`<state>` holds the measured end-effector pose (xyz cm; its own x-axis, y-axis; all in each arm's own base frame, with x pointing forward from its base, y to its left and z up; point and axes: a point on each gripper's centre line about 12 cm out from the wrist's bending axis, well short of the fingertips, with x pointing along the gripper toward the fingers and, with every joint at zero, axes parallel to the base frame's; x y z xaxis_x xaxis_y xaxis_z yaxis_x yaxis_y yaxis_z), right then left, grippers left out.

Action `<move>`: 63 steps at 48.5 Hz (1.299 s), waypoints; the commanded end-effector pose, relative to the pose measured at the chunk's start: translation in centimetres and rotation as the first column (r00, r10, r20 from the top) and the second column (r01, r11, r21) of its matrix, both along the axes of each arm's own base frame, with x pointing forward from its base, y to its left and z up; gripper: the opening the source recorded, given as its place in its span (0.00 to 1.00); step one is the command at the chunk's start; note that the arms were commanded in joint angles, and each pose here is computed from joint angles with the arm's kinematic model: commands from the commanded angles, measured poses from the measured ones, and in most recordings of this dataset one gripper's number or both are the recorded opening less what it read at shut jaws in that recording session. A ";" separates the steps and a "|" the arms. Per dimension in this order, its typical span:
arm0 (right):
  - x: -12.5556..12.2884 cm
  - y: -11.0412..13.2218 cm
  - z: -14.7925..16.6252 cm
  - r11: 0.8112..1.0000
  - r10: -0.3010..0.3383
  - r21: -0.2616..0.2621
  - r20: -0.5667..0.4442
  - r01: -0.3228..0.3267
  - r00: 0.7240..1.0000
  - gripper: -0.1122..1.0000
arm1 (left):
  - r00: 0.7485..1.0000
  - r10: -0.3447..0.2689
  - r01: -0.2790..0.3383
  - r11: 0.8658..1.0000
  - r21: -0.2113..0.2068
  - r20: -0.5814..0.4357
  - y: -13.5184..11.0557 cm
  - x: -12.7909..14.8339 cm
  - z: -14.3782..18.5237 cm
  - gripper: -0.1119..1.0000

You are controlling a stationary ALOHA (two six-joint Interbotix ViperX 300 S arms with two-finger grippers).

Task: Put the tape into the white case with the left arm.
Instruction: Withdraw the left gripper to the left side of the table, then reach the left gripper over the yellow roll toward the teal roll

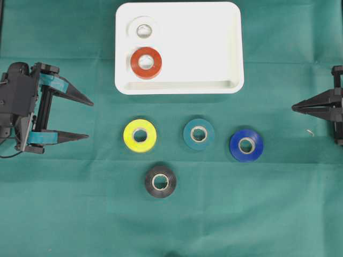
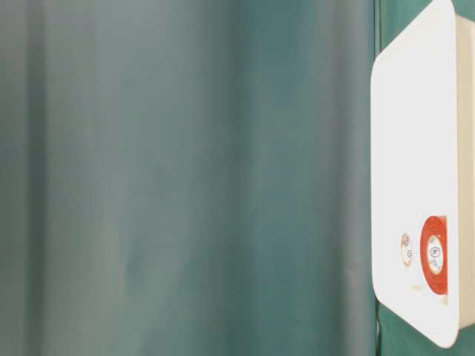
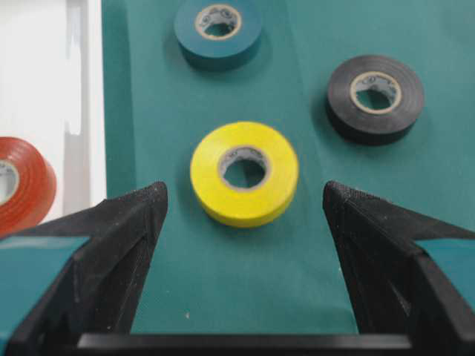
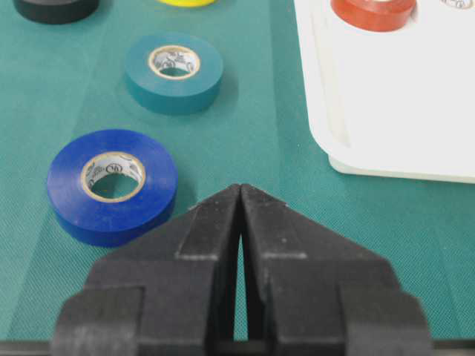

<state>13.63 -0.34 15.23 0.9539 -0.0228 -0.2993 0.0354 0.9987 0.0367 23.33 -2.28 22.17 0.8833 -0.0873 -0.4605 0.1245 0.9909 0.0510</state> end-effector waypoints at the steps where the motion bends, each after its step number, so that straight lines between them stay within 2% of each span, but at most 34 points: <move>1: 0.2 0.0 0.4 1.000 0.000 -0.003 0.015 0.000 1.000 0.02 | 1.000 -0.002 0.002 1.000 -0.005 0.021 -0.1 0.2 0.5 0.85; 13: 0.2 0.0 0.4 1.000 0.000 -0.002 0.015 0.000 1.000 0.02 | 1.000 -0.003 0.003 1.000 -0.005 0.026 -0.2 0.5 0.7 0.85; 23: 0.2 0.0 0.4 1.000 0.000 -0.003 0.015 0.000 1.000 0.02 | 0.999 -0.001 0.001 1.000 -0.005 0.047 -0.3 2.2 1.3 0.85; 36: 0.2 0.0 0.5 1.000 0.000 -0.002 0.017 0.000 1.000 0.02 | 1.000 -0.005 0.005 1.000 0.006 -0.030 -0.8 6.9 0.5 0.85; 63: 0.2 0.0 0.4 1.000 0.000 -0.003 0.015 0.000 1.000 0.02 | 0.995 -0.037 0.039 0.999 0.017 -0.092 -2.9 16.1 0.1 0.85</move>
<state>13.61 -0.34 15.21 0.9543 -0.0227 -0.2979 0.0352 0.9987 0.0368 38.08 -4.89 21.00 0.8177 -0.1062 -0.5657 0.1658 0.9846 0.0548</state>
